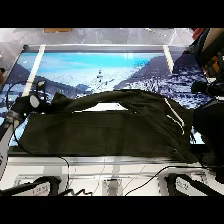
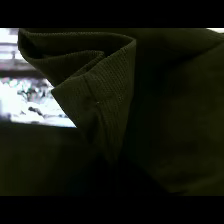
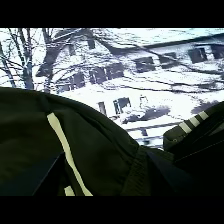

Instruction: Fold the clothes and pants, and hang the long-sleeved shirts on hangers.

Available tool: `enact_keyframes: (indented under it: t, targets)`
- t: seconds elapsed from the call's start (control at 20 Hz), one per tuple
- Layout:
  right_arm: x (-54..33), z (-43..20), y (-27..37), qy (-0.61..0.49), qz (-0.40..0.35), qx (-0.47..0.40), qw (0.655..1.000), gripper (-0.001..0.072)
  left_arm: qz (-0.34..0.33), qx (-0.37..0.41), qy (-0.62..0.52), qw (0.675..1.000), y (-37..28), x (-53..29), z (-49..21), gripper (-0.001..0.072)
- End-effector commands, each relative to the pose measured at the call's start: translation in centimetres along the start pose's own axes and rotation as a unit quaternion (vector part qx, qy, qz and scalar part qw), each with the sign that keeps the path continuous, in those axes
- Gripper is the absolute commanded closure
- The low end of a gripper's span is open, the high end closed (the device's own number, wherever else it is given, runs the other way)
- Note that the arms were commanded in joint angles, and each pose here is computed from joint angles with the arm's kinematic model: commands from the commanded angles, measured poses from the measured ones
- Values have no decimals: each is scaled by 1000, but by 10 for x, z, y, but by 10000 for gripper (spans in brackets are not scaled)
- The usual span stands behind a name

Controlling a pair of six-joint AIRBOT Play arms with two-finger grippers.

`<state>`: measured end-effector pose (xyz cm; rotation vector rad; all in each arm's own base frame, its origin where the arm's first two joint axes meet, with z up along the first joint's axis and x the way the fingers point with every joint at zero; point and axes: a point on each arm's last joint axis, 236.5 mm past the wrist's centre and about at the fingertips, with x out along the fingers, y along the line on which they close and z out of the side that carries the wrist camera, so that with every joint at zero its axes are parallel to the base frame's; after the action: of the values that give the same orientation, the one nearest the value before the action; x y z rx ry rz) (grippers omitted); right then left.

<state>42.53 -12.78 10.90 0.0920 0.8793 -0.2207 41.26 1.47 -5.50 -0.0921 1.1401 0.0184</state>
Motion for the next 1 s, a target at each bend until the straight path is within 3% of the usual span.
enact_keyframes:
  t: [0.0,0.05,0.1,0.15,0.45,0.55,0.6,0.65,0.7,0.95]
  targets:
    - [0,2,-1,-3,-2,0,1000,152,6,-96,1,995,6,10,-30,667]
    - [0,2,-1,-5,-2,0,1000,152,7,-105,2,994,6,11,-33,494]
    - [0,3,-1,-6,-2,0,1000,153,6,-115,-11,993,7,12,-28,264]
    - [0,3,-1,-6,-2,0,1000,152,5,-129,-34,991,8,12,-16,205]
    - [0,3,-1,-6,-2,0,1000,152,-1,-156,-129,979,17,6,28,205]
    - [0,3,-1,-7,-2,0,1000,152,-3,-158,-157,975,20,2,41,223]
    - [0,3,-1,-6,-2,0,1000,152,-3,-159,-163,974,21,1,43,371]
    - [1,3,-1,-7,-2,0,1000,152,-2,-158,-164,974,22,1,44,648]
    - [2,4,-2,-9,-2,0,1000,152,-3,-156,-175,972,22,-1,48,687]
    - [2,10,-2,-21,-3,0,1000,152,-19,-148,-298,943,21,-53,130,690]
